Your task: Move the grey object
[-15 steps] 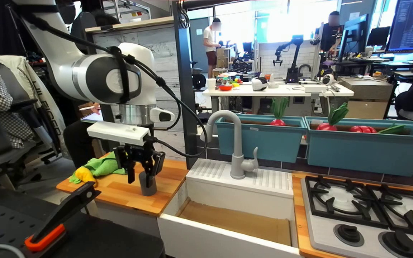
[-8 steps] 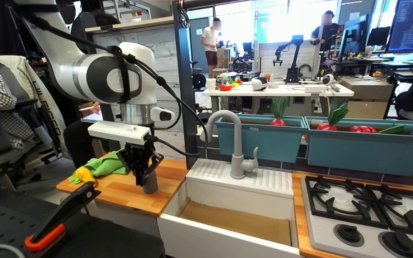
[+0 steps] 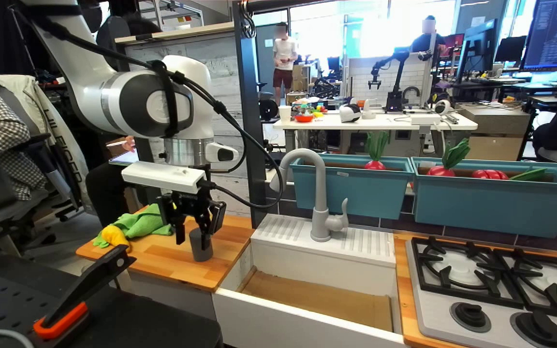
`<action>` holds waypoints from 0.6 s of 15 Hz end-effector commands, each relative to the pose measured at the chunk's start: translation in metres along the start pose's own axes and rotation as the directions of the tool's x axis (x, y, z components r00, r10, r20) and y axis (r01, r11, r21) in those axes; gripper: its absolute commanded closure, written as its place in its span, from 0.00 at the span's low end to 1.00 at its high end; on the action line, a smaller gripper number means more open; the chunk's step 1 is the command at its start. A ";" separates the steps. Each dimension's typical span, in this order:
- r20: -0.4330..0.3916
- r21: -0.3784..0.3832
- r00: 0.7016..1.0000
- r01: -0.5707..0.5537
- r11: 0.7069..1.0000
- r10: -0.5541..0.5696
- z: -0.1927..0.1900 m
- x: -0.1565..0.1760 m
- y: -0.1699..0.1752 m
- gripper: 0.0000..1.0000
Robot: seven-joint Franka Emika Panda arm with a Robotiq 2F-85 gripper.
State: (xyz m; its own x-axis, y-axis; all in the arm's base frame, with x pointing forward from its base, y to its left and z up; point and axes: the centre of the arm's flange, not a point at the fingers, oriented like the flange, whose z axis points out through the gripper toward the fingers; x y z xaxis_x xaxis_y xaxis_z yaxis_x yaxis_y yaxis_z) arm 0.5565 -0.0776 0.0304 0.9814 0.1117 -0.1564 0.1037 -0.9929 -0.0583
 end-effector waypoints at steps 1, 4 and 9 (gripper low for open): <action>-0.011 -0.030 1.000 0.000 1.000 0.000 -0.007 0.011 0.006 0.08; -0.028 -0.046 1.000 -0.006 0.999 0.005 -0.008 0.019 0.009 0.00; -0.015 -0.057 1.000 0.006 0.998 -0.007 -0.003 0.022 0.009 0.28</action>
State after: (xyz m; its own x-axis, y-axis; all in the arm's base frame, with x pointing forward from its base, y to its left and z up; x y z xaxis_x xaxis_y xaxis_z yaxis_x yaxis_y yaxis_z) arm 0.5734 -0.0865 0.0363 0.9860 0.1091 -0.1263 0.1058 -0.9939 -0.0324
